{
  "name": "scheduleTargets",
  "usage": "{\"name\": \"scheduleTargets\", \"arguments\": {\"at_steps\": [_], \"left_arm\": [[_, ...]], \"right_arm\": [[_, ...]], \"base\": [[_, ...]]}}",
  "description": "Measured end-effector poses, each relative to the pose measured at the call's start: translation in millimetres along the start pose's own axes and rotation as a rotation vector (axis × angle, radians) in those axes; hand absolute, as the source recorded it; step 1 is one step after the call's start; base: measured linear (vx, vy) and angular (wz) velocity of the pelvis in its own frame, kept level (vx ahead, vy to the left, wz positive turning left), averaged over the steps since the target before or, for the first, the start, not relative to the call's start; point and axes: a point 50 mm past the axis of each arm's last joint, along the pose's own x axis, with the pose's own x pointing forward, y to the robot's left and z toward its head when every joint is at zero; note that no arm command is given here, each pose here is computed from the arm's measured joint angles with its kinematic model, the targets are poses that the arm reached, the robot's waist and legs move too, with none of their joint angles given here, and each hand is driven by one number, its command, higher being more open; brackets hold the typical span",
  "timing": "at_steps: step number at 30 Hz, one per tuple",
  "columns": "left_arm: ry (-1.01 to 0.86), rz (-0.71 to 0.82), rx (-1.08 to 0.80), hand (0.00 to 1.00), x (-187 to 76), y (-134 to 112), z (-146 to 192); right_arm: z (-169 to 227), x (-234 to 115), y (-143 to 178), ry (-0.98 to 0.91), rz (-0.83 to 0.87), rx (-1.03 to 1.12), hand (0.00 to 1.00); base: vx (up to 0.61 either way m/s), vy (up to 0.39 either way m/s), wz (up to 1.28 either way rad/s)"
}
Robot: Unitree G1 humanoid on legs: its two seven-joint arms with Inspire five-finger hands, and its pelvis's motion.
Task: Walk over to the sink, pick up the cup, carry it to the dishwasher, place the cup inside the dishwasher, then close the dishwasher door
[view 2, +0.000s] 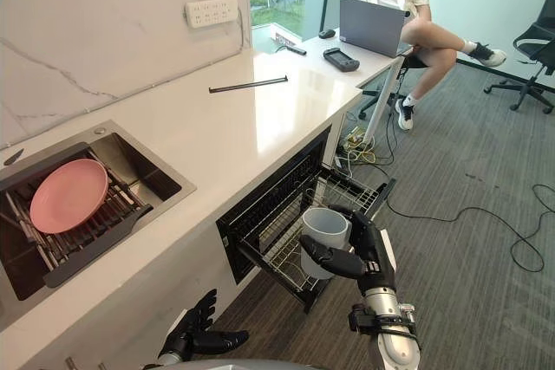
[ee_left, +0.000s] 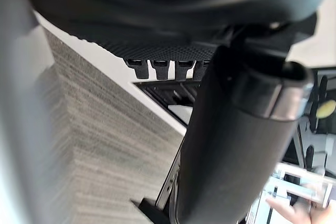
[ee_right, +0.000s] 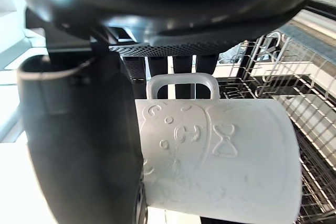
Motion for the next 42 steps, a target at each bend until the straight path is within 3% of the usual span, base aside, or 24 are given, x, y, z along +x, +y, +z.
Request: {"name": "scheduleTargets", "arguments": {"at_steps": [7, 16, 28, 34, 42], "left_arm": [[-0.017, 0.055, -0.053, 1.00, 0.1, 5.6, -3.3], [0.054, 0.156, -0.077, 1.00, -1.9, 31.3, -17.2], [0.083, 0.137, -0.050, 1.00, -1.1, 36.0, -18.9], [-0.029, 0.100, -0.017, 1.00, 26.7, 37.7, 21.0], [-0.129, 0.083, -0.025, 1.00, 45.1, 34.2, 55.1]], "right_arm": [[-2.1, 2.5, -1.2, 0.025, 0.027, -0.051, 0.00], [-15.8, 15.1, -11.4, 0.131, 0.069, -0.135, 0.00], [-18.2, 41.4, -24.8, 0.191, 0.089, -0.302, 0.00], [35.3, 109.0, -31.6, 0.012, 0.048, -0.435, 0.00], [93.6, 156.5, -49.4, -0.082, -0.008, -0.534, 0.00]], "base": [[0.00, -0.002, 0.01], [-0.01, 0.011, 0.04], [-0.02, 0.022, 0.05], [-0.12, 0.002, 0.05], [0.00, 0.005, 0.05]]}}
